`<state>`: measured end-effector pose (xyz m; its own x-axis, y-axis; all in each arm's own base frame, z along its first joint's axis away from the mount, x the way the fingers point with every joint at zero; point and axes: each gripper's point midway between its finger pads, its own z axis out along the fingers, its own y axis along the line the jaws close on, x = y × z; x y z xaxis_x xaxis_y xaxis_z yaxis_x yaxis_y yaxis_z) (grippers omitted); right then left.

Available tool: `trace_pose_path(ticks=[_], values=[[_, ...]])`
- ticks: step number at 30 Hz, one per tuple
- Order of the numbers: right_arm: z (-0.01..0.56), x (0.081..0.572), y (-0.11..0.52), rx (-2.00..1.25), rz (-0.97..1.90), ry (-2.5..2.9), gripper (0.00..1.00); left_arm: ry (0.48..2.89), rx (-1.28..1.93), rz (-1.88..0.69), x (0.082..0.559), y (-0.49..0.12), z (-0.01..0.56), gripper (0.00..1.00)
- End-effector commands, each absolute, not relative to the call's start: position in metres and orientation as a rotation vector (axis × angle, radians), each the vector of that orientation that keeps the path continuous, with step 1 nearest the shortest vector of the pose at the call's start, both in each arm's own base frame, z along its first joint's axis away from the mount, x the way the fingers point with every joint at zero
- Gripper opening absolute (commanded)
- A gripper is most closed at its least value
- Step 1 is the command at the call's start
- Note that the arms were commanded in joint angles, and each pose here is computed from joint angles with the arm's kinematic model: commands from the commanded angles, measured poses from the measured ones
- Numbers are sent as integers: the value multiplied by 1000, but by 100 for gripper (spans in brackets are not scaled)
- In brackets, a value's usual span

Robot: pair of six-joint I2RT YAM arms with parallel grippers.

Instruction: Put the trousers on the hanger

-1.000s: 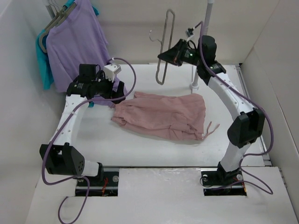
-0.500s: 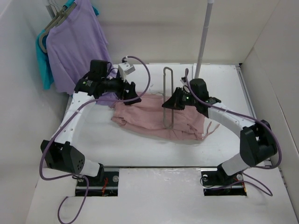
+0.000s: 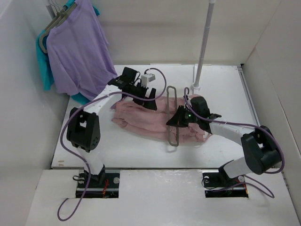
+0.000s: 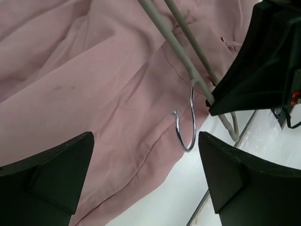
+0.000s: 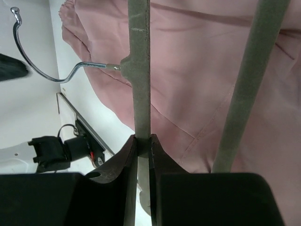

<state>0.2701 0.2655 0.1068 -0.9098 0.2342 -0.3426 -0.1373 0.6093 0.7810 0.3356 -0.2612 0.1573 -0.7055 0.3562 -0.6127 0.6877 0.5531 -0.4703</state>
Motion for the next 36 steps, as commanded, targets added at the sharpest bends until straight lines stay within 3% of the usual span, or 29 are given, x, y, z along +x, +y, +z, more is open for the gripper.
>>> trace_pose_path(ticks=[1, 5, 8, 9, 10, 11, 15, 16, 19, 20, 21, 24, 30, 33, 36], values=[[135, 280, 276, 14, 1277, 2271, 0, 2296, 891, -1063, 325, -287, 173, 89], [134, 282, 277, 13, 1278, 2269, 0, 2296, 940, -1110, 311, -300, 167, 73], [136, 281, 278, 3, 1290, 2261, 0, 2305, 952, -1116, 308, -304, 160, 47], [133, 281, 278, 7, 1287, 2271, 0, 2317, 951, -1117, 309, -304, 156, 38], [133, 281, 278, 7, 1287, 2271, 0, 2327, 937, -1107, 310, -303, 155, 11], [133, 281, 278, 7, 1287, 2271, 0, 2327, 937, -1107, 310, -303, 155, 0], [134, 283, 274, 9, 1306, 2270, 1, 2328, 910, -1084, 314, -302, 158, 0], [135, 286, 267, 30, 1304, 2262, 6, 2346, 896, -1090, 312, -302, 155, 0], [142, 284, 257, 37, 1314, 2263, 33, 2352, 889, -1067, 314, -300, 154, 0], [153, 283, 256, 18, 1313, 2240, 47, 2357, 884, -1049, 316, -299, 153, 0], [158, 281, 255, -11, 1298, 2237, 67, 2371, 879, -1038, 317, -298, 148, 0], [181, 278, 239, -32, 1207, 2243, 84, 2377, 897, -976, 324, -295, 141, 0], [192, 293, 133, 438, 692, 2260, 99, 2361, 960, -902, 325, -301, 143, 0], [164, 293, 75, 706, 519, 2256, 99, 2354, 998, -881, 319, -308, 144, 0], [132, 289, 63, 834, 563, 2322, 99, 2348, 1043, -868, 315, -313, 141, 0]])
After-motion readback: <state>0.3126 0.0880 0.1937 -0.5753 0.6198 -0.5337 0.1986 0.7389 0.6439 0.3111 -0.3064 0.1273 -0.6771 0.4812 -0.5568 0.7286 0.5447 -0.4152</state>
